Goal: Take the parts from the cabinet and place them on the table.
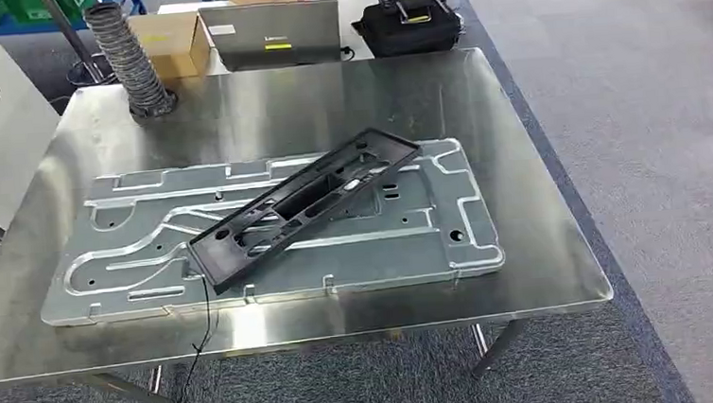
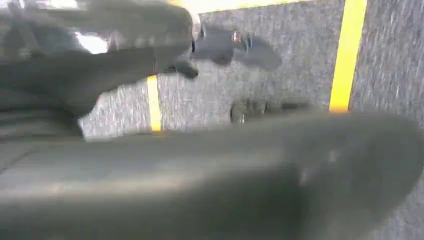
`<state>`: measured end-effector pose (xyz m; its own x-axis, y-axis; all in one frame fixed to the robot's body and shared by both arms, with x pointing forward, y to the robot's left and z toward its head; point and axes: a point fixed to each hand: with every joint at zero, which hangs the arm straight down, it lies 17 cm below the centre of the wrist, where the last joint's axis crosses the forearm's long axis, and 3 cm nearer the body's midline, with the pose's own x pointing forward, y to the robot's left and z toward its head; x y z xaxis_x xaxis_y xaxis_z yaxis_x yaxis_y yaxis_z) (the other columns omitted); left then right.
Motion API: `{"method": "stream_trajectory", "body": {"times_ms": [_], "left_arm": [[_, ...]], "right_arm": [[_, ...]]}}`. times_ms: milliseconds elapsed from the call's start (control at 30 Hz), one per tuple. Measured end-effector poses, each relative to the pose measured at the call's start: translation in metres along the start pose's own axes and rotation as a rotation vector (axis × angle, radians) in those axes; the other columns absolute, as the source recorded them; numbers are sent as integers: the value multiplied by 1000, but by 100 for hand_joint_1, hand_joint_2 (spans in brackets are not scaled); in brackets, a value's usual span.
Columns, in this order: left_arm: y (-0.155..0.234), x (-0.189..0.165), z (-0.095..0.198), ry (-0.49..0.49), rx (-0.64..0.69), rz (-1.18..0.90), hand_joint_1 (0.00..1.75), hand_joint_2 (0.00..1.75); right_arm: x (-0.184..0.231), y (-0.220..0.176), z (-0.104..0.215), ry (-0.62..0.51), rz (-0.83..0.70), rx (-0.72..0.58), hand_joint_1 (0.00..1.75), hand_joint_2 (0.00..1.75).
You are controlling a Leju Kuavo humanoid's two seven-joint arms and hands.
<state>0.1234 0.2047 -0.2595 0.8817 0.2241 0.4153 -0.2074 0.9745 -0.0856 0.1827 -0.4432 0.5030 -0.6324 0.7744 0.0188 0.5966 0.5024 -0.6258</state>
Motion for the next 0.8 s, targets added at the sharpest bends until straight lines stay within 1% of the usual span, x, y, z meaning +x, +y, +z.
{"method": "stream_trajectory", "body": {"times_ms": [100,267,533,633,800], "left_arm": [[1,-1,0,5,6,9,0,0],[4,-2,0,7,17,18,0,0],[4,-1,0,5,21,19,0,0],[5,0,-1,5,26,23,0,0],[6,-4,0,15,33,30,0,0]], "right_arm": [[-4,3,6,25,4,-2,0,0],[-8,13,24,74,-13,-24,0,0],[-13,17,35,117,-37,-42,0,0],[-23,25,50,183,-66,-39,0,0],[-57,34,101,380,-111,-74,0,0]]}}
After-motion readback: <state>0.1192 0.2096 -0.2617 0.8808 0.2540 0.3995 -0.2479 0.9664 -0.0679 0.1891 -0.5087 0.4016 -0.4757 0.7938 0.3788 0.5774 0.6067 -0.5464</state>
